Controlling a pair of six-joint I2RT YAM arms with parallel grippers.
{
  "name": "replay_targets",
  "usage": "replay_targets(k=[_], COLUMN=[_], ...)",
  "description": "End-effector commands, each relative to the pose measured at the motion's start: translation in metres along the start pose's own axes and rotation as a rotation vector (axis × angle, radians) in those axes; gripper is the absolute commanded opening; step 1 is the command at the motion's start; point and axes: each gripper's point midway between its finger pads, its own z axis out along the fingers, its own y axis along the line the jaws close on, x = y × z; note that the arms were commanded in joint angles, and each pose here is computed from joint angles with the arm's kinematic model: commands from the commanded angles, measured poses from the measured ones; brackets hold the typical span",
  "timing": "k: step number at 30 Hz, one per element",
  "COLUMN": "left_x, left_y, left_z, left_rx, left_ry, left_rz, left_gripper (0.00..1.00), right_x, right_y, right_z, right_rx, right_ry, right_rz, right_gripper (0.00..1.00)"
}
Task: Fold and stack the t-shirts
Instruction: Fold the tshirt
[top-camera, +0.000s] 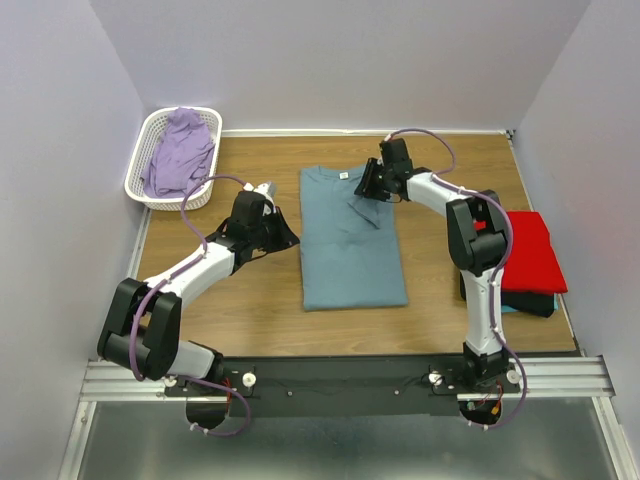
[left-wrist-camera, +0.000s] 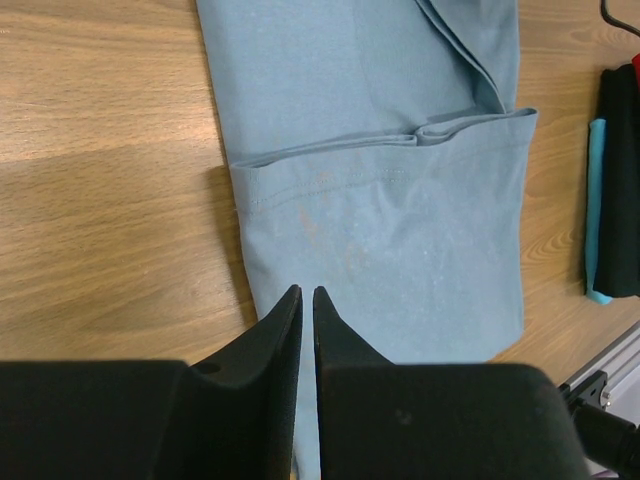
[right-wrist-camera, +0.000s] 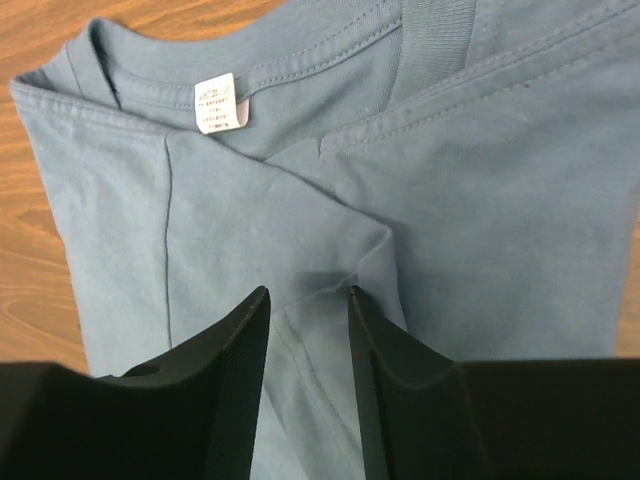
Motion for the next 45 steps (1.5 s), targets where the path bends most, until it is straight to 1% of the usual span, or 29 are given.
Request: replay_targets(k=[1,3,6,8,12,14,15,18,20,23,28,35,40,42,43,45], left_x=[0.002,0.005,0.005,0.012,0.011,0.016,0.015,0.013,0.014,0.012,0.016,0.018,0.008,0.003,0.000,-0.002], left_y=[-0.002,-0.006,-0.014,-0.019,-0.033,-0.029,-0.028,-0.018,-0.015,-0.011,0.001,0.020,0.010,0.008,0.006,0.004], left_z=[0.000,0.002,0.005,0.012,0.027,0.037,0.040,0.060,0.067,0.077,0.086,0.083,0.079,0.078,0.076,0.075], left_rx=[0.010,0.024,0.039,0.044,0.075,0.066,0.063,0.024,0.013,0.000,-0.044,-0.097,-0.057,-0.056,-0.052,-0.049], left_ry=[-0.007,0.001,0.003,0.030,0.038,0.058,0.058,0.057,0.064,0.061,0.063,0.047,0.029,0.022,0.017,0.012], left_rz=[-0.002,0.005,0.016,0.013,0.009,-0.003,-0.005,-0.014,-0.019,-0.029,-0.056,-0.082,-0.057,-0.050,-0.050,-0.047], left_gripper=[0.16,0.16,0.16,0.16,0.16,0.16,0.16,0.16,0.16,0.16,0.16,0.15,0.16,0.15,0.16,0.15], right_x=[-0.030,-0.037,-0.032,-0.018,0.020,0.032,0.049,0.066,0.071,0.077,0.102,0.106,0.096,0.093,0.092,0.092], right_y=[0.019,0.028,0.033,0.034,0.021,0.018,0.009,-0.011,-0.021,-0.055,-0.093,-0.104,-0.103,-0.102,-0.101,-0.101], right_z=[-0.038,-0.058,-0.078,-0.093,-0.110,-0.120,-0.120,-0.120,-0.118,-0.110,-0.098,-0.095,-0.099,-0.101,-0.101,-0.101], right_rx=[0.001,-0.017,-0.040,-0.062,-0.063,-0.071,-0.056,-0.013,-0.003,0.038,0.105,0.129,0.142,0.141,0.139,0.138], right_ry=[-0.053,-0.074,-0.071,-0.043,0.023,0.035,0.065,0.075,0.092,0.110,0.171,0.177,0.141,0.132,0.130,0.132], right_rz=[-0.025,-0.018,-0.006,0.005,0.025,0.026,0.033,0.028,0.040,0.083,0.118,0.147,0.145,0.143,0.136,0.136], right_gripper=[0.45,0.45,0.45,0.45,0.43,0.41,0.41,0.41,0.40,0.37,0.36,0.35,0.34,0.30,0.25,0.22])
